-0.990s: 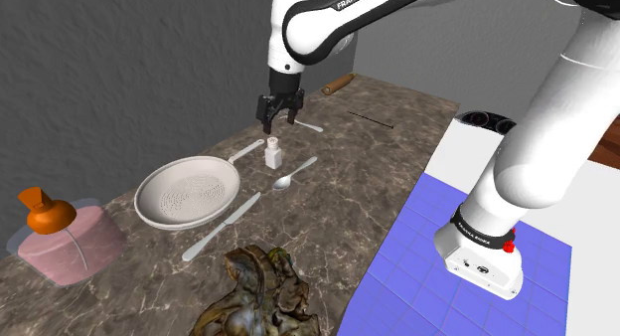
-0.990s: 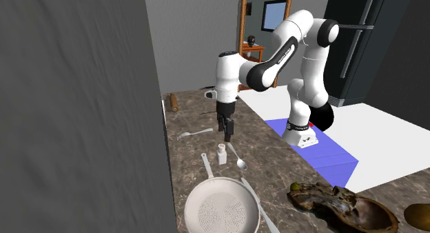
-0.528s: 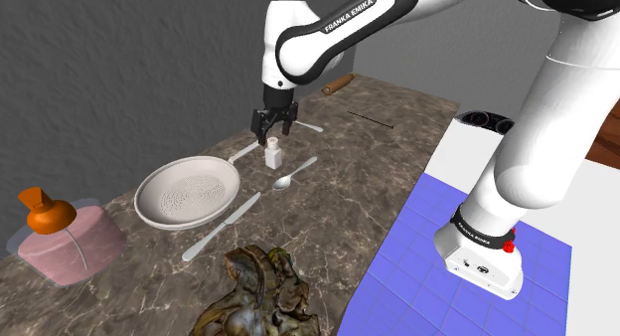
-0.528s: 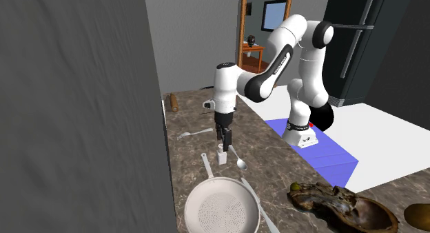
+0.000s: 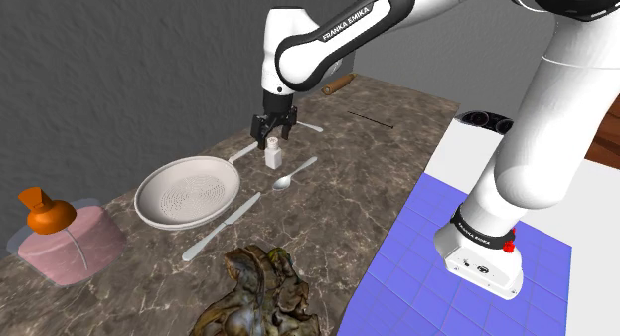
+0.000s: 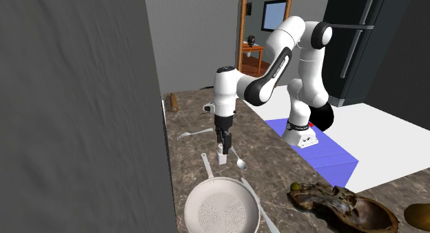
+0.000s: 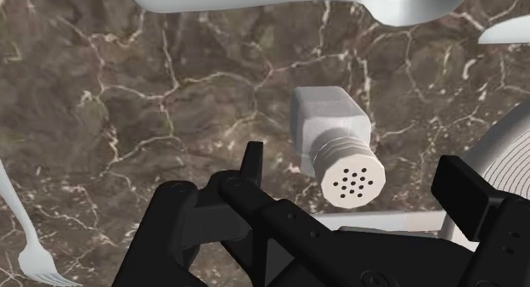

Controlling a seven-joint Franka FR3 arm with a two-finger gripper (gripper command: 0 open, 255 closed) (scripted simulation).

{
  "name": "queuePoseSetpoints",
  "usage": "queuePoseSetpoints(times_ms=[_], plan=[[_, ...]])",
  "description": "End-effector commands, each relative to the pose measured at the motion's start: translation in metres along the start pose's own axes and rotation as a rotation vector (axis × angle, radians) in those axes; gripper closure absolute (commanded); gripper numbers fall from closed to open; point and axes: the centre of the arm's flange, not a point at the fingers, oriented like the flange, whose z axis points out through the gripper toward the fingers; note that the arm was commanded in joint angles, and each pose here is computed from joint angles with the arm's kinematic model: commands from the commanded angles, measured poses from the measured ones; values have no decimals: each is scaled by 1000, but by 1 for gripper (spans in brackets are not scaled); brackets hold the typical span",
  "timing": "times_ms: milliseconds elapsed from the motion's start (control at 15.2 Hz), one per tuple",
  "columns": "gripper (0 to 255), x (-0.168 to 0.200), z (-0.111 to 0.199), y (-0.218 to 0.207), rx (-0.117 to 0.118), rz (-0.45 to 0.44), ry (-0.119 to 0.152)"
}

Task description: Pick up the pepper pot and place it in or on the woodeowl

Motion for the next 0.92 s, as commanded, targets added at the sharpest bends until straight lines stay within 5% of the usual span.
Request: queuePoseSetpoints(times_ms=[0, 66, 858], plan=[[0, 0, 0, 0, 0, 0, 0], [255, 0, 0, 0, 0, 0, 0], [255, 1, -16, -2, 0, 0, 0]])
